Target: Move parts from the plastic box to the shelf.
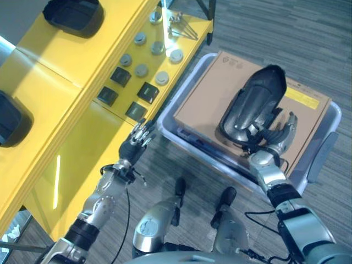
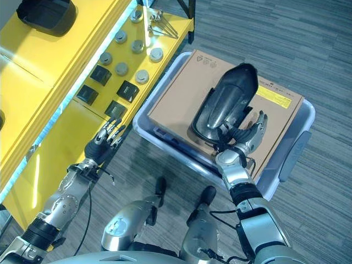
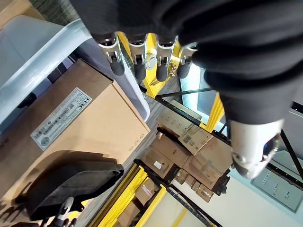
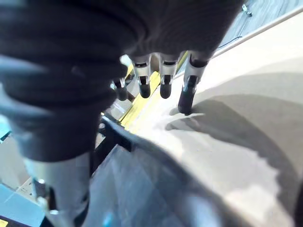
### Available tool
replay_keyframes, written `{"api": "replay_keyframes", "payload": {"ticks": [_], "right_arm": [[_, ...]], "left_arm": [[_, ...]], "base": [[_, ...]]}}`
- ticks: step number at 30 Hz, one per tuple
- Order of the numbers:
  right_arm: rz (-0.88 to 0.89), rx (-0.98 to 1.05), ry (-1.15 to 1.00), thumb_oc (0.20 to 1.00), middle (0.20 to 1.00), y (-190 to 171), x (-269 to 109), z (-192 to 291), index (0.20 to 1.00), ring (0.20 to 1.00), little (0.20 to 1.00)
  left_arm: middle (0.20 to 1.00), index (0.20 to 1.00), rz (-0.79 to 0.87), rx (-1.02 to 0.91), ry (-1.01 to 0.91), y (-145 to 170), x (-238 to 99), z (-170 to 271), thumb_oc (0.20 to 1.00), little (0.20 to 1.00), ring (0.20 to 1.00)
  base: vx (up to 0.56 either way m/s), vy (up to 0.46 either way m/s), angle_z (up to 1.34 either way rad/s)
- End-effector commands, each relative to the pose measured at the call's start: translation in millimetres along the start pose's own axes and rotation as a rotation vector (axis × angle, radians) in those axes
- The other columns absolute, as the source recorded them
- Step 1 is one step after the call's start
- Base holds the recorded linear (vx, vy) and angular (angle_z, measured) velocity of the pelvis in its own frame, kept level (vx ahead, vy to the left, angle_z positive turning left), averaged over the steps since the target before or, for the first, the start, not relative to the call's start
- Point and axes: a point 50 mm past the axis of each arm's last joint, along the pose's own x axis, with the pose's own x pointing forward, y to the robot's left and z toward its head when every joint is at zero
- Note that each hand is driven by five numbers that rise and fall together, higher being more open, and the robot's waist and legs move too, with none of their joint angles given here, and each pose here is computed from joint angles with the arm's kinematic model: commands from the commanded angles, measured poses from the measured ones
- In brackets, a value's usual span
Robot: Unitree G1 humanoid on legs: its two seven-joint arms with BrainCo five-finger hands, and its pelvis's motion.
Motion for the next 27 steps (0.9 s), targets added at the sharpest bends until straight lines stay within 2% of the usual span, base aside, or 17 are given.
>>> {"api": "replay_keyframes", "payload": {"ticks": [1, 18, 20, 21, 22, 27], "right_arm": [[-0.03, 0.032, -0.063, 1.0, 1.0, -4.3, 10.9, 14.0, 1.0, 1.0, 1.0], [0.008, 0.052, -0.027, 1.0, 1.0, 10.5, 17.5, 26.5, 1.0, 1.0, 1.0], [0.022, 0.043, -0.021, 0.507, 0.507, 12.5, 17.2, 26.5, 0.507, 0.507, 0.507], [0.024, 0.042, -0.02, 0.319, 0.319, 13.2, 17.1, 26.7, 0.319, 0.319, 0.319], [0.028, 0.041, -0.018, 0.2, 0.2, 14.5, 16.4, 26.9, 0.2, 0.2, 0.2], [0.035, 0.044, -0.018, 0.2, 0.2, 16.4, 15.5, 27.6, 0.2, 0.2, 0.2]], "left_arm": [[1.0, 1.0, -0.08, -0.003, -0.098, -12.8, 3.9, 18.7, 1.0, 1.0, 1.0], [1.0, 1.0, -0.091, 0.006, -0.122, -12.8, 11.7, 22.9, 1.0, 1.0, 1.0], [1.0, 1.0, -0.092, 0.004, -0.126, -12.9, 12.4, 23.5, 1.0, 1.0, 1.0], [1.0, 1.0, -0.095, 0.005, -0.128, -13.5, 12.9, 23.9, 1.0, 1.0, 1.0], [1.0, 1.0, -0.099, 0.007, -0.131, -14.5, 13.6, 24.5, 1.0, 1.0, 1.0], [1.0, 1.0, -0.101, 0.012, -0.14, -14.2, 14.5, 25.9, 1.0, 1.0, 1.0]], "base": [[-0.02, 0.01, 0.03], [-0.01, 0.003, 0.02], [0.0, 0.0, 0.0], [0.0, 0.0, 0.0], [0.0, 0.0, 0.0], [0.0, 0.0, 0.0]]}}
